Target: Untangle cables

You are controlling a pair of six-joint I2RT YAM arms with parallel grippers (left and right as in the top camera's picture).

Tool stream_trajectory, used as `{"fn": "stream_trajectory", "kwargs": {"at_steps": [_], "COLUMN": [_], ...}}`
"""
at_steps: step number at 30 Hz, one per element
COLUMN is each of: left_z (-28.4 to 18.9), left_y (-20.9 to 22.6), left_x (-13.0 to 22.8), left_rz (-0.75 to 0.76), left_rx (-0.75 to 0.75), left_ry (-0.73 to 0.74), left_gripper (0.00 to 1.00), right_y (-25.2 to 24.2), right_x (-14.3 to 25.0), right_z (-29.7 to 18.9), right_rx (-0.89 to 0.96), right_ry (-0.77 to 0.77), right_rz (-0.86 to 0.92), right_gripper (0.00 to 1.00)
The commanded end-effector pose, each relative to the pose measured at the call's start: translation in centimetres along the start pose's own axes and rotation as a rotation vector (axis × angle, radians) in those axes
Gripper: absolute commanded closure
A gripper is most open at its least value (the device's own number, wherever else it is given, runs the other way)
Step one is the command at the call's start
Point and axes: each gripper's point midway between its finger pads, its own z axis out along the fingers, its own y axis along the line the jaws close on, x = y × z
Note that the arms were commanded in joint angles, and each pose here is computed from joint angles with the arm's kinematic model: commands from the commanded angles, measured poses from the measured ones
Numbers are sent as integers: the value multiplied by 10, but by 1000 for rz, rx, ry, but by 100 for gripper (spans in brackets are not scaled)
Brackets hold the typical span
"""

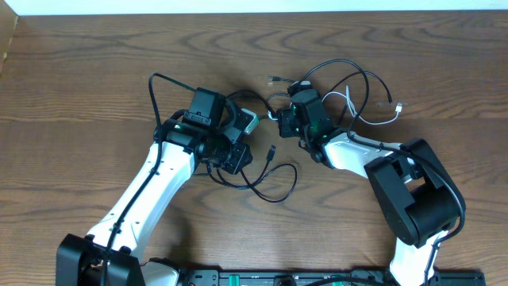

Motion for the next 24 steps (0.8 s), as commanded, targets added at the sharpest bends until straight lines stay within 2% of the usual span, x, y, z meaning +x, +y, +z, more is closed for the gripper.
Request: {"fn": "stream_trajectory", "kwargs": {"at_steps": [1, 13, 19, 20, 23, 24], "left_z": [-1, -1, -1, -1, -1, -1], "left_y": [0, 0, 0, 0, 0, 0], "left_x": [1, 4, 4, 4, 4, 4], "left_rz": [7, 2, 2, 2, 3, 3], "left_rx": [-8, -6, -6, -6, -7, -7], "left_ry": [2, 13, 13, 13, 12, 12], "left_gripper": [69, 69, 69, 69, 69, 69], "right_y": [-3, -6, -12, -13, -13, -12], "right_x": [-2, -1, 13, 14, 14, 12], "right_z": [3, 15, 24, 25, 25, 25], "right_rx": [26, 27, 42, 43, 41, 37], "right_ry": [-19, -52, -20, -18, -22, -30], "right_rz": [-17, -16, -9, -9, -9, -7], "right_gripper": [61, 62, 57, 60, 93, 99]}}
